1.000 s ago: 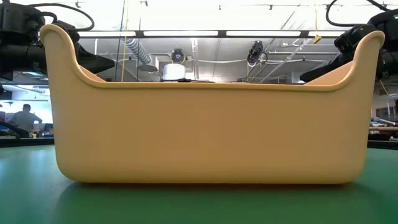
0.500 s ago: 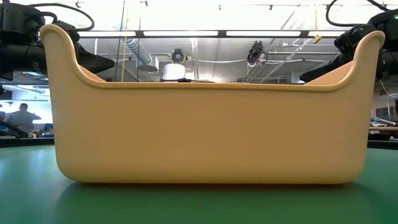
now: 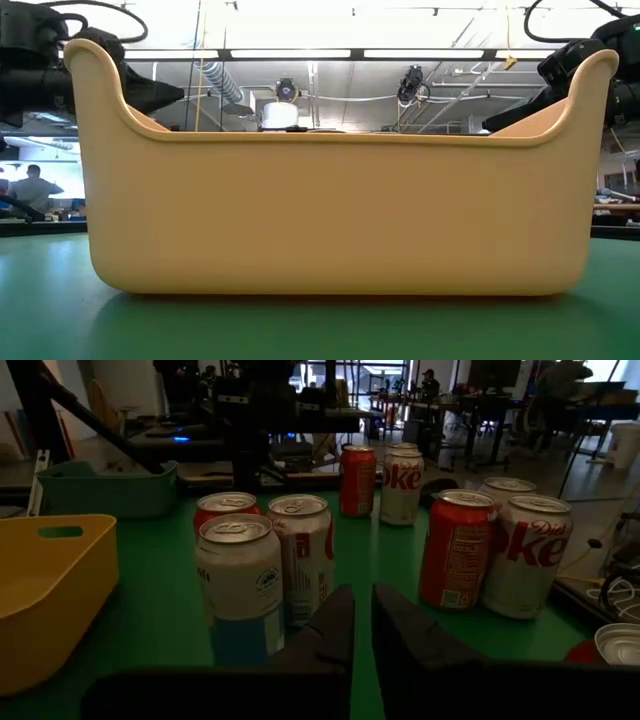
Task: Sort soda cans
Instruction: Adjust the blue bin on the table
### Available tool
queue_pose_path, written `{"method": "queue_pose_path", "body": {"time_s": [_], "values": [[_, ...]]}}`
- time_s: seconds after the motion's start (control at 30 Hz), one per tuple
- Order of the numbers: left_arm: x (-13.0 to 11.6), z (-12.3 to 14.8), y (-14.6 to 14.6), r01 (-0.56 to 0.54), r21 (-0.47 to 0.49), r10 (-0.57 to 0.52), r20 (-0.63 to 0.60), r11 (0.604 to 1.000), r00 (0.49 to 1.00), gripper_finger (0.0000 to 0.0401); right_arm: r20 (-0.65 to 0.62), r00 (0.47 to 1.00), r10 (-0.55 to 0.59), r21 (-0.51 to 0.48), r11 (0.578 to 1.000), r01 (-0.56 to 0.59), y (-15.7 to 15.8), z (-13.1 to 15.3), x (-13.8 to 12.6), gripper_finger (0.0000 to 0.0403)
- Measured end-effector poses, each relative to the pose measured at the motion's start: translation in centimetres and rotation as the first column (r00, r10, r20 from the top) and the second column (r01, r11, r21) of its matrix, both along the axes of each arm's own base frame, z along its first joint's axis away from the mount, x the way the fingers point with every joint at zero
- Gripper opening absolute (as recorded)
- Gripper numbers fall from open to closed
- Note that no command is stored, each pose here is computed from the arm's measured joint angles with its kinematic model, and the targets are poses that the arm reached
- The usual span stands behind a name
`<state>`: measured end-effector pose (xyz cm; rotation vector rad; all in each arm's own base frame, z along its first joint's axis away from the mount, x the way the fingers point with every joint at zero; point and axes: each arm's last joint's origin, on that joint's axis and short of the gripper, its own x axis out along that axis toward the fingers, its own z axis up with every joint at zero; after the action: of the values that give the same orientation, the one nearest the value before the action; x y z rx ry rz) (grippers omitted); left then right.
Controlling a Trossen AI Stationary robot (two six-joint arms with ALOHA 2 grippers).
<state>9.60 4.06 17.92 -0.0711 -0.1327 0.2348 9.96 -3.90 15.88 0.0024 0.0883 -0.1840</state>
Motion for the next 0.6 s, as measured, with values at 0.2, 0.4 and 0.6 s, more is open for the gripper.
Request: {"method": "queue_pose_path", "body": {"time_s": [0.2, 0.4, 0.6], "values": [[-0.1, 0.9, -0.1, -0.002, 0.041, -0.001, 0.082, 0.999, 0.997, 0.0012, 0.000, 1.000, 0.000, 0.000, 1.000, 0.000, 0.0, 0.0, 0.0, 0.0032], [-0.3, 1.4, -0.1, -0.005, 0.067, -0.004, 0.135, 0.998, 0.991, 0.0012, 0.072, 0.997, 0.001, -0.034, 0.999, 0.001, 0.0, 0.8, 0.0, 0.0027], [-0.3, 1.4, -0.1, -0.005, 0.066, -0.004, 0.133, 0.998, 0.991, 0.0012, 0.245, 0.969, 0.013, -0.105, 0.994, 0.013, 0.0, 2.6, -0.1, 0.0029]]}}
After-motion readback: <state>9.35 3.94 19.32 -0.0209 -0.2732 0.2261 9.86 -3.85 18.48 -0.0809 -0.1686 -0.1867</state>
